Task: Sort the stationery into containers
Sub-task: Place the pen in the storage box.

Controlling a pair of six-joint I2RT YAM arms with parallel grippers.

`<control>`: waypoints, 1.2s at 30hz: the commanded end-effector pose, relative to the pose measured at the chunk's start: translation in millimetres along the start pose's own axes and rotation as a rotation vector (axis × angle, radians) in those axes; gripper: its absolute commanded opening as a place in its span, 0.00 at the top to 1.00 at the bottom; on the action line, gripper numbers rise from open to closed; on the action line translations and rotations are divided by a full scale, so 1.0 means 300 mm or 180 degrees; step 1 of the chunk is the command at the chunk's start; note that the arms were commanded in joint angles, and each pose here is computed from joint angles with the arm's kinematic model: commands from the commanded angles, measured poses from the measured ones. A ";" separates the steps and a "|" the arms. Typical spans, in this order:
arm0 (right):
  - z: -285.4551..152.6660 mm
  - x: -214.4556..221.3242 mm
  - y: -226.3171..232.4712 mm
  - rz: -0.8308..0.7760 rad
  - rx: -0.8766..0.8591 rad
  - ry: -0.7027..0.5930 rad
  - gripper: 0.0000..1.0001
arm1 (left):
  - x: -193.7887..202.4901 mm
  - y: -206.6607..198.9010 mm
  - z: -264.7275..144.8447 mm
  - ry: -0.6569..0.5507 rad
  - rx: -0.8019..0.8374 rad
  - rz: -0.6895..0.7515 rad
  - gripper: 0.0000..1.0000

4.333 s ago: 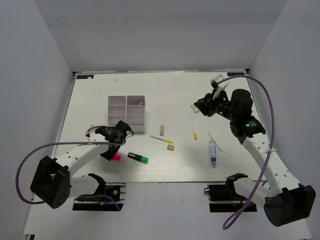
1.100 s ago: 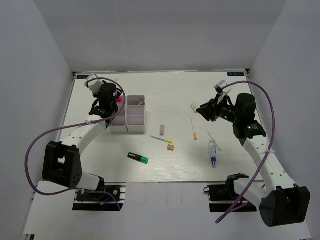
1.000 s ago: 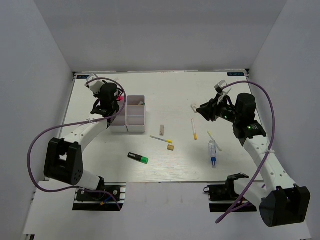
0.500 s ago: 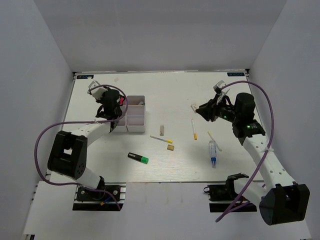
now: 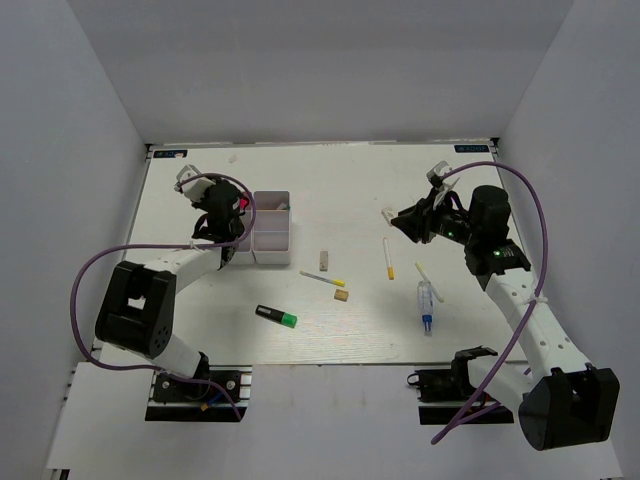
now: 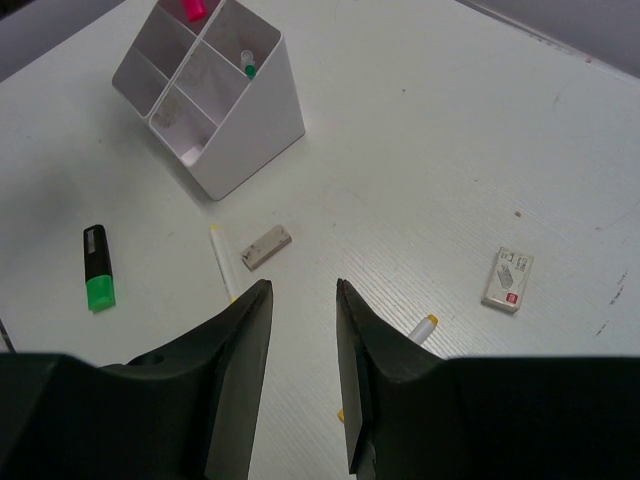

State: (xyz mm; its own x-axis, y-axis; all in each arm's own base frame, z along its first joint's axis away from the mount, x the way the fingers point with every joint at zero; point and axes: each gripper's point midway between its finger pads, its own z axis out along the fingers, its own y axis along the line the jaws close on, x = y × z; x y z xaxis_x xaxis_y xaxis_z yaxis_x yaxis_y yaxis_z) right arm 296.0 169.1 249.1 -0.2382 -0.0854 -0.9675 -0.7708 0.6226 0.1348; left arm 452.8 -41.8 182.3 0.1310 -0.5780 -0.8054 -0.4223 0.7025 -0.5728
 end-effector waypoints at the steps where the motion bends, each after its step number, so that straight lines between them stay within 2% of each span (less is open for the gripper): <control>1: -0.003 -0.027 0.008 -0.0109 -0.0046 -0.0109 0.62 | -0.017 -0.012 0.001 -0.0074 0.0027 -0.0028 0.80; 11: -0.007 -0.029 0.013 -0.0115 -0.0060 -0.0117 0.62 | 0.015 -0.006 -0.005 -0.0006 0.0043 0.0045 0.77; 17: -0.008 -0.031 0.011 -0.0112 -0.0055 -0.0122 0.62 | 0.016 -0.009 0.005 -0.0052 0.0046 0.0012 0.83; 22: -0.006 -0.030 0.017 -0.0116 -0.0075 -0.0117 0.62 | 0.031 -0.002 -0.009 -0.0065 0.0096 0.0009 0.83; 25: -0.005 -0.027 0.014 -0.0109 -0.0070 -0.0111 0.62 | 0.049 0.015 -0.015 -0.0030 0.0103 0.0059 0.75; 26: -0.008 -0.032 0.015 -0.0122 -0.0069 -0.0125 0.62 | 0.049 0.015 -0.015 -0.0030 0.0103 0.0059 0.66; 28: -0.010 -0.033 0.013 -0.0120 -0.0060 -0.0126 0.62 | 0.049 0.015 -0.015 -0.0030 0.0103 0.0059 0.58; 29: -0.007 -0.030 0.015 -0.0115 -0.0070 -0.0118 0.62 | 0.049 0.015 -0.015 -0.0030 0.0103 0.0059 0.49; 33: -0.009 -0.030 0.014 -0.0123 -0.0055 -0.0121 0.62 | 0.035 -0.005 -0.023 -0.0021 0.0180 0.0050 0.37; 36: -0.012 -0.031 0.012 -0.0131 -0.0050 -0.0122 0.60 | 0.000 -0.028 -0.037 -0.0058 0.0256 0.0042 0.32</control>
State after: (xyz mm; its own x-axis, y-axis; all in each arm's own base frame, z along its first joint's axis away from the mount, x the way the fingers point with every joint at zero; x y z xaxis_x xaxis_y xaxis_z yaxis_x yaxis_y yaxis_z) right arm 294.7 169.8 249.9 -0.2358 -0.0849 -0.9681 -0.7754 0.6169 0.1348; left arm 449.4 -48.5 161.9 0.1055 -0.5531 -0.8264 -0.4039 0.7355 -0.5439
